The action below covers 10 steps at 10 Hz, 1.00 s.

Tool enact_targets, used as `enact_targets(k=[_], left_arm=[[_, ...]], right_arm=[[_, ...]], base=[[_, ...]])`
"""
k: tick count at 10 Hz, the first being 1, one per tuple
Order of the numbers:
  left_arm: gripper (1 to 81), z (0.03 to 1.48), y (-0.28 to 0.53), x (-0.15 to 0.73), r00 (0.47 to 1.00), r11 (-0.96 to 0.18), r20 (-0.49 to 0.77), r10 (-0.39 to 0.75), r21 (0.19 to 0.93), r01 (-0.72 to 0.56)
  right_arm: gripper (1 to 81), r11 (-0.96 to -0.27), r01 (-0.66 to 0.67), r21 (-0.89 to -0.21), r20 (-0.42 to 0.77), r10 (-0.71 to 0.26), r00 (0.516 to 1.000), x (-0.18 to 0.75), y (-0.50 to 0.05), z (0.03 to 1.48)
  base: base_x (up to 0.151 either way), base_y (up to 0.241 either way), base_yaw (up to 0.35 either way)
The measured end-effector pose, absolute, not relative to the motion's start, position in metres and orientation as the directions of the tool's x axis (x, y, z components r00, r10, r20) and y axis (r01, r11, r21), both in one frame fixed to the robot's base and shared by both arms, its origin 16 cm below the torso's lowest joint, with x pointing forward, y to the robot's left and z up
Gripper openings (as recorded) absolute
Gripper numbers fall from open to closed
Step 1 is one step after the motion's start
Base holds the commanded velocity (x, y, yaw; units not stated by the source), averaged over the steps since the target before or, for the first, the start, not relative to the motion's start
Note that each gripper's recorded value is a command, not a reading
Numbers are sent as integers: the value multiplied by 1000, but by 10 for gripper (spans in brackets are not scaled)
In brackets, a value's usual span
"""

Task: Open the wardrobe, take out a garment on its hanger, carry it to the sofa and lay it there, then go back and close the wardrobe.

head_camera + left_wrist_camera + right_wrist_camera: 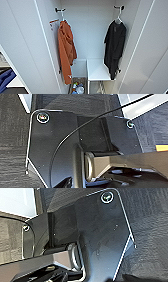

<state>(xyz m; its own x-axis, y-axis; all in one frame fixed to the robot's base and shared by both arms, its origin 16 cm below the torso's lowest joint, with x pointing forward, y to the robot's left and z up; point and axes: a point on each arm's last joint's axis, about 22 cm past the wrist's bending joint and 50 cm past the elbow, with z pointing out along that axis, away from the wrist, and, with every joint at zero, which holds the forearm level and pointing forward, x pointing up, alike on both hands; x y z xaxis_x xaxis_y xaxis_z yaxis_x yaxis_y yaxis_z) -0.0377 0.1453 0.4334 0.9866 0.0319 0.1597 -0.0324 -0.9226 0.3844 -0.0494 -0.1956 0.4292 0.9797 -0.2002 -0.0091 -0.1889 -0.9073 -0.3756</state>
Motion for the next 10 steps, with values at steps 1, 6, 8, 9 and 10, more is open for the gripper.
enact_targets(k=[1,6,8,9,10], left_arm=[[811,435,127,-46,987,-918,158,-14,389,-76],[811,429,151,-53,985,-932,153,-82,338,-130],[811,427,156,-46,984,-936,160,-83,327,-132],[811,427,156,-41,983,-936,166,-81,327,-132],[811,427,155,-39,983,-936,168,-80,327,-132]], right_arm=[[811,-901,-182,-393,-33,-185,982,-67,-165,431],[811,-928,-169,-333,-153,-124,980,-127,-147,431],[811,-939,-120,-323,-136,-80,988,-120,-160,428],[811,-941,-51,-334,-109,-15,994,-113,-161,428],[811,-941,-23,-336,-104,13,995,-109,-160,427]], base=[[0,0,0],[0,0,0],[0,0,0],[0,0,0],[0,0,0]])
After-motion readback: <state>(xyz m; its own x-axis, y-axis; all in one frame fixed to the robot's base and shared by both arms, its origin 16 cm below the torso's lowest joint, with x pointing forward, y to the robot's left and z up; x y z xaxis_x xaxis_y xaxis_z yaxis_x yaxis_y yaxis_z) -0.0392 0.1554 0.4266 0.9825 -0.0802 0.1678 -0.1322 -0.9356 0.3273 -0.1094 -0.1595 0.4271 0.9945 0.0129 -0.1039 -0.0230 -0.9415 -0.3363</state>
